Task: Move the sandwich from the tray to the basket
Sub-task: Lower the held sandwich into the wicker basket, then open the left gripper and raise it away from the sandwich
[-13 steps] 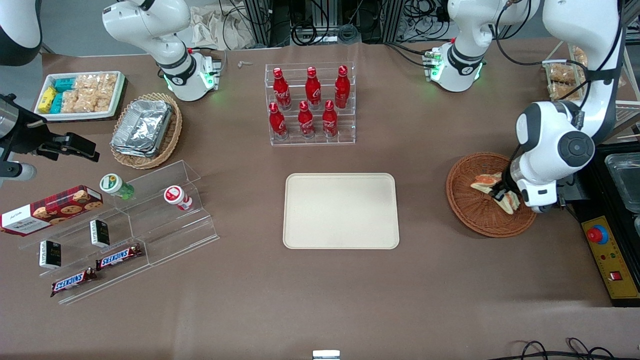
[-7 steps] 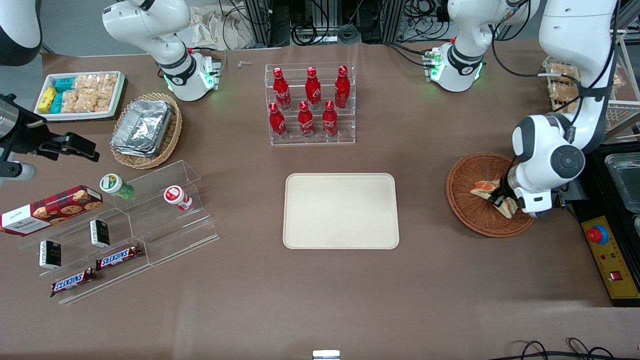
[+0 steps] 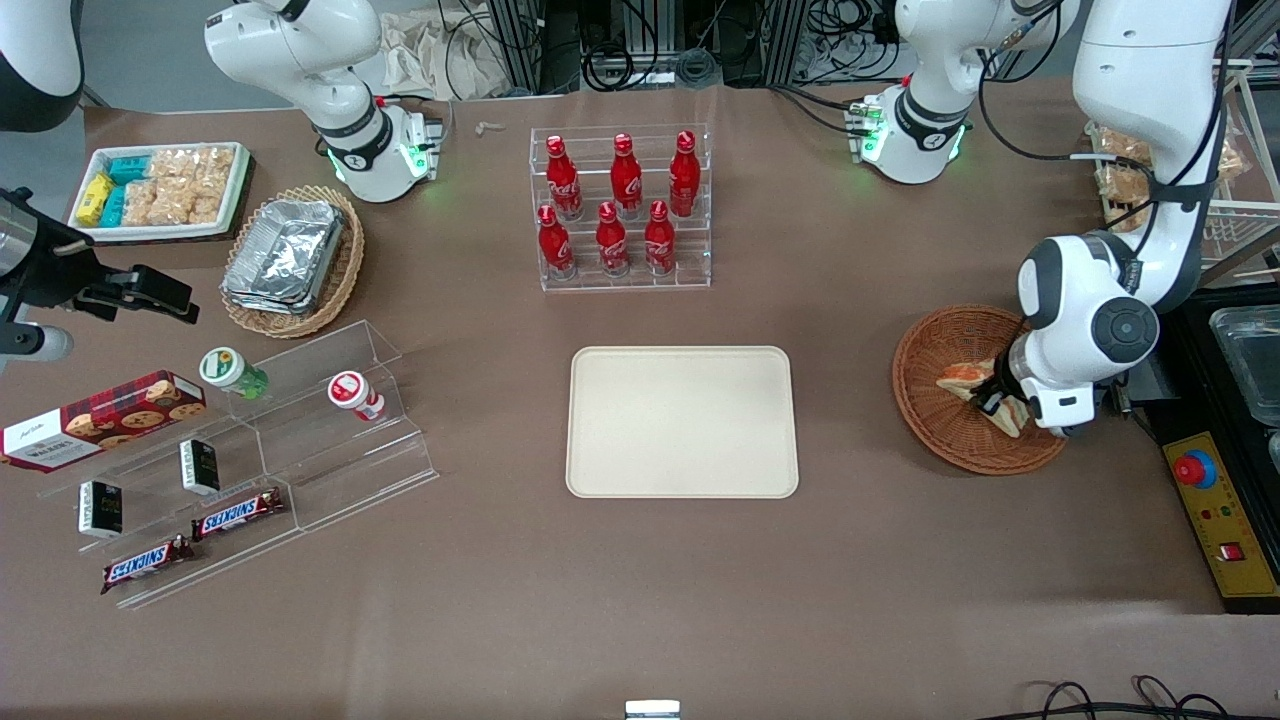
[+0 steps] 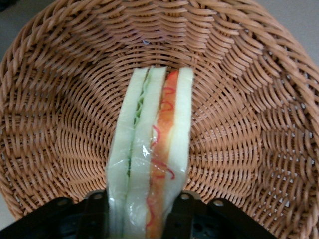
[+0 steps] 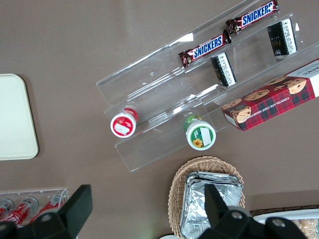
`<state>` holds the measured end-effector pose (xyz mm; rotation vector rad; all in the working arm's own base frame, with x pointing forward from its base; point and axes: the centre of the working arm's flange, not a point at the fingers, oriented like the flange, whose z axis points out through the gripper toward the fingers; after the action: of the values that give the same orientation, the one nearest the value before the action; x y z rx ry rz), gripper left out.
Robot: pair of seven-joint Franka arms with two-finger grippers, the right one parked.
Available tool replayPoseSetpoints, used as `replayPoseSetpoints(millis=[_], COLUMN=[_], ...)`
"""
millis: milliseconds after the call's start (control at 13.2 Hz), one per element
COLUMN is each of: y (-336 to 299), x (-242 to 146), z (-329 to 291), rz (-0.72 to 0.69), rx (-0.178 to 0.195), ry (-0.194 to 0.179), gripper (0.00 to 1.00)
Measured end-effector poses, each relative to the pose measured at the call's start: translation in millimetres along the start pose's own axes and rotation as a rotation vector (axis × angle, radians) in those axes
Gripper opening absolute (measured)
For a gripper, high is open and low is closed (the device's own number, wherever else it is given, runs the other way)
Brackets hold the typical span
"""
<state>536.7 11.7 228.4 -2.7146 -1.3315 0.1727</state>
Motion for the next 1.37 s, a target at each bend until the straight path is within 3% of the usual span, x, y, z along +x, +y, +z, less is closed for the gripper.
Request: replayPoseSetpoints(millis=[380,684,912,1216,1368], y=[5,-8,-26,-1,10], x=[-1,-9,-22,-63,-81], z=[-12,-77,-151,-231,-253], rz=[0.008,0.11,0.257,0.574,0.745], rx=[-0.019,-0.013,-0.04,-0.09,-0.09], ry=[0.013,-0.009,-0.003,0.074,0.096], gripper=[1.0,1.0,1.0,1.0,1.0])
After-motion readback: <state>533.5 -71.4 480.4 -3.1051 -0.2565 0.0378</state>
